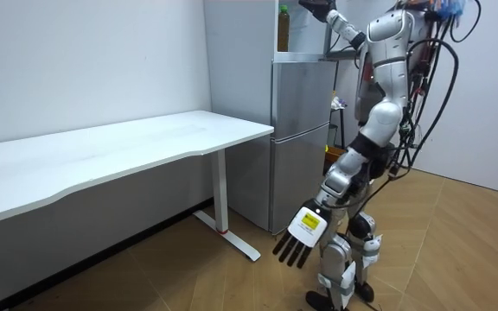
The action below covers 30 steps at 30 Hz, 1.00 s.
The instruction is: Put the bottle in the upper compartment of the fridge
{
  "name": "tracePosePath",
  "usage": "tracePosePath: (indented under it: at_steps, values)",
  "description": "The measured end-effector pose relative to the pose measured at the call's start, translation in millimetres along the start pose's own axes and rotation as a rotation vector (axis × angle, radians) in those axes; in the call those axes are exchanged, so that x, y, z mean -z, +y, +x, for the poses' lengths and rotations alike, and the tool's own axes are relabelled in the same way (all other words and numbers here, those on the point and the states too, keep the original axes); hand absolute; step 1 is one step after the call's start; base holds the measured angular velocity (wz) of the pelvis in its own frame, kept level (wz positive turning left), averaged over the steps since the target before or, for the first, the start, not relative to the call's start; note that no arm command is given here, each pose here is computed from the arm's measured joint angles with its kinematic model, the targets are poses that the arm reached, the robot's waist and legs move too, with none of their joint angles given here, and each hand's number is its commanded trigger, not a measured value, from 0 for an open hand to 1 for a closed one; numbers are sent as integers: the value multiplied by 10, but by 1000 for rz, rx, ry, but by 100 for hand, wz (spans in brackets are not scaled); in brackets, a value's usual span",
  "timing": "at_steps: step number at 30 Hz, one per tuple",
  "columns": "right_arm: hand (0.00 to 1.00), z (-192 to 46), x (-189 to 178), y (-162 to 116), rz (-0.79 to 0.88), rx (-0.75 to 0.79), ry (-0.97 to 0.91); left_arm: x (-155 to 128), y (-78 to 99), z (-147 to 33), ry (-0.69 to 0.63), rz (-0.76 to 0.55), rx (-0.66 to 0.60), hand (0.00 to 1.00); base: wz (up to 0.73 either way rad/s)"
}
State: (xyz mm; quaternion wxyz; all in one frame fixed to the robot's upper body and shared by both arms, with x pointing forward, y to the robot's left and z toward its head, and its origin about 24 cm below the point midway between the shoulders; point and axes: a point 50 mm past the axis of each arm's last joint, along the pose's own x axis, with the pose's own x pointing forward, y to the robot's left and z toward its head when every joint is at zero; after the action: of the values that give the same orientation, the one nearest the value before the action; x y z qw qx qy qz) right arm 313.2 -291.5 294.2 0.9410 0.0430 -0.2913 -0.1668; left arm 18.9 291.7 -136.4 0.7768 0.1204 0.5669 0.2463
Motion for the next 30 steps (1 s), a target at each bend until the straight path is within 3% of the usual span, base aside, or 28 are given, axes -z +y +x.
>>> tracePosePath:
  at_steps: [19, 30]
  values:
    - [0, -517, -128, 99, -16, -131, -98, 19, -206, -2, 9, 32, 51, 0, -11]
    - [0, -903, 42, 41, 247, -182, -15, 8, -214, 3, 7, 34, 47, 0, -3]
